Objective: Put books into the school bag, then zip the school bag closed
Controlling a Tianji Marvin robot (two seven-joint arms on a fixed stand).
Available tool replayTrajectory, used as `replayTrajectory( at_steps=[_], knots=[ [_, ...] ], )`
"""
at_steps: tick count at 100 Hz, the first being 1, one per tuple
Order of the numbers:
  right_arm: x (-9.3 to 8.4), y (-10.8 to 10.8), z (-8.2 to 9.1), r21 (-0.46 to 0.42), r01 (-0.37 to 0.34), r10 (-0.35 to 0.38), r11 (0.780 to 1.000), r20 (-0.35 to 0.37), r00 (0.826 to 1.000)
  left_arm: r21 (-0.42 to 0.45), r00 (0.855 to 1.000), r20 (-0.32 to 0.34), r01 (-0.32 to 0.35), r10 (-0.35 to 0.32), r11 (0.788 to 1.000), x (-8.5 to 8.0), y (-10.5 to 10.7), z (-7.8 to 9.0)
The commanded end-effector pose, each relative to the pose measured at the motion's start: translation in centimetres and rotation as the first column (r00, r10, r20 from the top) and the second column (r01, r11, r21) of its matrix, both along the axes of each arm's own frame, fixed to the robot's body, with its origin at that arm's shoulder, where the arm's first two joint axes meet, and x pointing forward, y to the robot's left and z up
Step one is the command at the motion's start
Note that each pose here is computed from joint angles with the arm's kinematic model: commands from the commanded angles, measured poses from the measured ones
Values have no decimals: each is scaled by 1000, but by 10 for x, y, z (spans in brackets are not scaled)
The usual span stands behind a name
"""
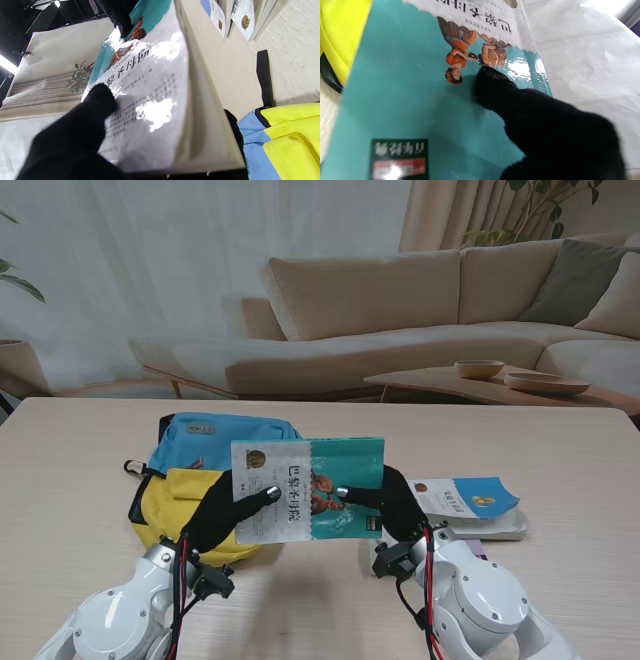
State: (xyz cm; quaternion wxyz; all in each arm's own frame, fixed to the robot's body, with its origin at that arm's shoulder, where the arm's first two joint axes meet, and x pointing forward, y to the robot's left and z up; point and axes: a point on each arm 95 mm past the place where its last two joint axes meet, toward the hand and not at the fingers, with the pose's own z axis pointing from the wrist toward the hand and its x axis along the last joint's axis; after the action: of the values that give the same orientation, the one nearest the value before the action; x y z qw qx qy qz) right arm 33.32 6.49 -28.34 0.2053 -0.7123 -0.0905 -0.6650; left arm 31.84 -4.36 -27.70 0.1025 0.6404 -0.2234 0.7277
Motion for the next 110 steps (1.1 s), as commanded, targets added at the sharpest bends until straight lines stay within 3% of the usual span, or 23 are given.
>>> replayTrajectory(
  at_steps=[1, 24, 54, 65, 76, 87, 103, 110],
  knots=[
    [-2, 5, 3, 18, -5, 5, 1000, 2, 1000, 22, 1000, -2, 27, -27, 999, -4, -2, 1],
    [4, -2, 6, 23, 27, -27, 999, -4, 1000, 117, 999, 30, 42, -45, 992, -5, 6, -5],
    [20, -22, 15, 23, 82, -82, 996, 10, 997, 139, 998, 62, -14, 6, 990, -7, 12, -5],
    [26, -34, 16, 5, 111, -111, 994, 18, 994, 198, 997, 77, -45, 30, 979, -8, 19, -2],
    [32, -46, 14, -8, 139, -139, 990, 16, 990, 282, 998, 64, -32, 15, 959, -9, 29, 3],
    [37, -55, 10, 0, 165, -165, 986, -1, 986, 408, 998, 62, -10, -16, 913, -8, 41, 9],
    [40, -65, 7, 20, 180, -179, 984, -15, 984, 601, 996, 54, 25, -72, 799, -5, 59, 18],
    [40, -69, 6, 27, 180, -179, 983, -15, 984, 676, 994, 54, 34, -95, 736, -3, 67, 20]
  ],
)
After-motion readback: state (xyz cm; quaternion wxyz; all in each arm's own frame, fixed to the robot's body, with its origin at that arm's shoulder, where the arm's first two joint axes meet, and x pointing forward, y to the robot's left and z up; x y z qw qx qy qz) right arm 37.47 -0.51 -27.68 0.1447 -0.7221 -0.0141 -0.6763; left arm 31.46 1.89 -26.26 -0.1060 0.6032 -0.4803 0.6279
